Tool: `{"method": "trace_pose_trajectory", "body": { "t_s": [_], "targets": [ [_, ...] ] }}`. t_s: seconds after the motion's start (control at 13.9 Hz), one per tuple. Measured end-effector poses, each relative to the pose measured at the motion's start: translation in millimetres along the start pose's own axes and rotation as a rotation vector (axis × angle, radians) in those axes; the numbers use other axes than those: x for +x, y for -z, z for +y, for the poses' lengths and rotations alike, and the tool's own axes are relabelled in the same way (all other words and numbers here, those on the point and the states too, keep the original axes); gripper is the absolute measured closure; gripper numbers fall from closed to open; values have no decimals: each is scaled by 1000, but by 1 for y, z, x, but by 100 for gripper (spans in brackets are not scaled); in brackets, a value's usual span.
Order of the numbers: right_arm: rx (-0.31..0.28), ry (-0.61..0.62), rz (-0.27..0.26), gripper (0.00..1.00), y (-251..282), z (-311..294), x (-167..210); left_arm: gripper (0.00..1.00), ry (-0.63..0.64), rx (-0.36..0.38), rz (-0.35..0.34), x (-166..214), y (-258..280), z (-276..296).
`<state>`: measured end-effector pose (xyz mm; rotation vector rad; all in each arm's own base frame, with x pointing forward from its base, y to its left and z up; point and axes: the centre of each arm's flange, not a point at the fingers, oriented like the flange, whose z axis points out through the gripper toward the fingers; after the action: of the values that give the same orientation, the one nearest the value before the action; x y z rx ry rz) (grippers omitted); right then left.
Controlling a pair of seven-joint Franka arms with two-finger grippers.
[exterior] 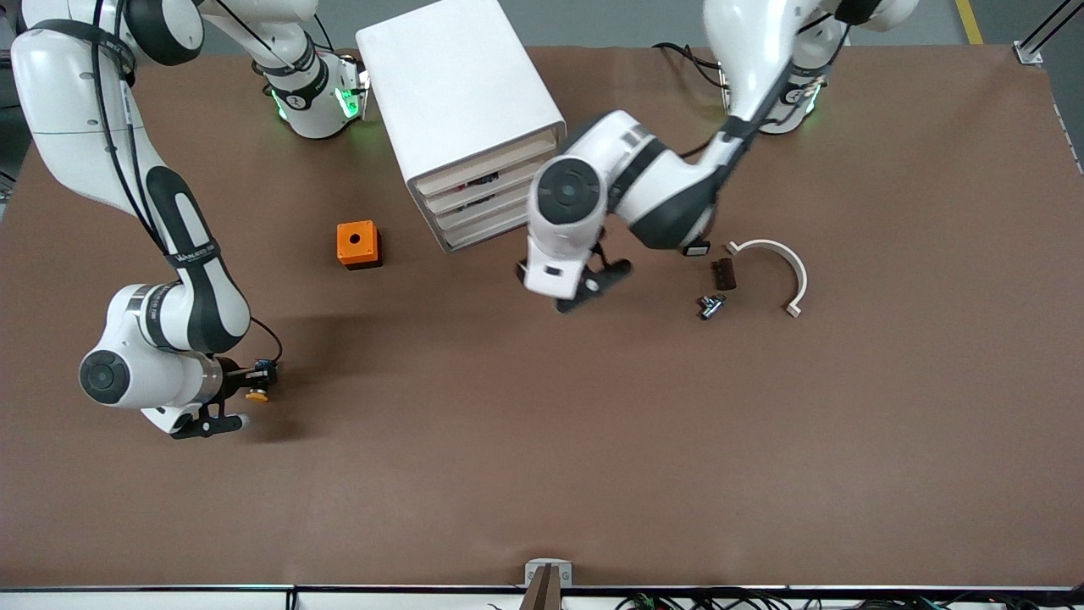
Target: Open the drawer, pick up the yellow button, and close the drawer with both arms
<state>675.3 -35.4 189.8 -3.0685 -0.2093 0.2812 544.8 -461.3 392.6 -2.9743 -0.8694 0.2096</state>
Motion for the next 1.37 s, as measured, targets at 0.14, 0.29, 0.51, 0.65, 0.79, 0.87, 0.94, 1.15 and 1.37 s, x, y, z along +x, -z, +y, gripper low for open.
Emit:
{"method": "trace_pose_trajectory", "body": {
  "t_s": [0.14, 0.29, 0.51, 0.65, 0.79, 0.87, 0.94, 1.15, 1.37],
  "targets": [
    [-7, 1, 31, 21, 16, 0, 5, 0, 27, -4, 50, 48, 30, -26],
    [-16, 3, 70, 1, 47, -1, 6, 0, -20, 21, 59, 90, 58, -61],
    [-32, 5, 117, 0, 107, -4, -2, 0, -96, 14, 67, 146, 107, -118],
    [-42, 3, 141, 0, 149, -9, -13, 0, -136, 4, 77, 175, 139, -159],
    [-47, -30, 163, 0, 189, -21, -25, 0, -190, 3, 83, 200, 166, -201],
    [-51, -37, 174, 0, 211, -31, -33, 0, -211, 3, 84, 209, 177, -220],
    [-55, -37, 187, 0, 233, -42, -42, 0, -226, 4, 85, 216, 187, -237],
    [-70, -34, 231, 0, 300, -74, -74, 0, -248, 11, 81, 228, 207, -276],
    [-80, -45, 277, 0, 350, -89, -106, 0, -296, 20, 88, 226, 219, -308]
  ]
}}
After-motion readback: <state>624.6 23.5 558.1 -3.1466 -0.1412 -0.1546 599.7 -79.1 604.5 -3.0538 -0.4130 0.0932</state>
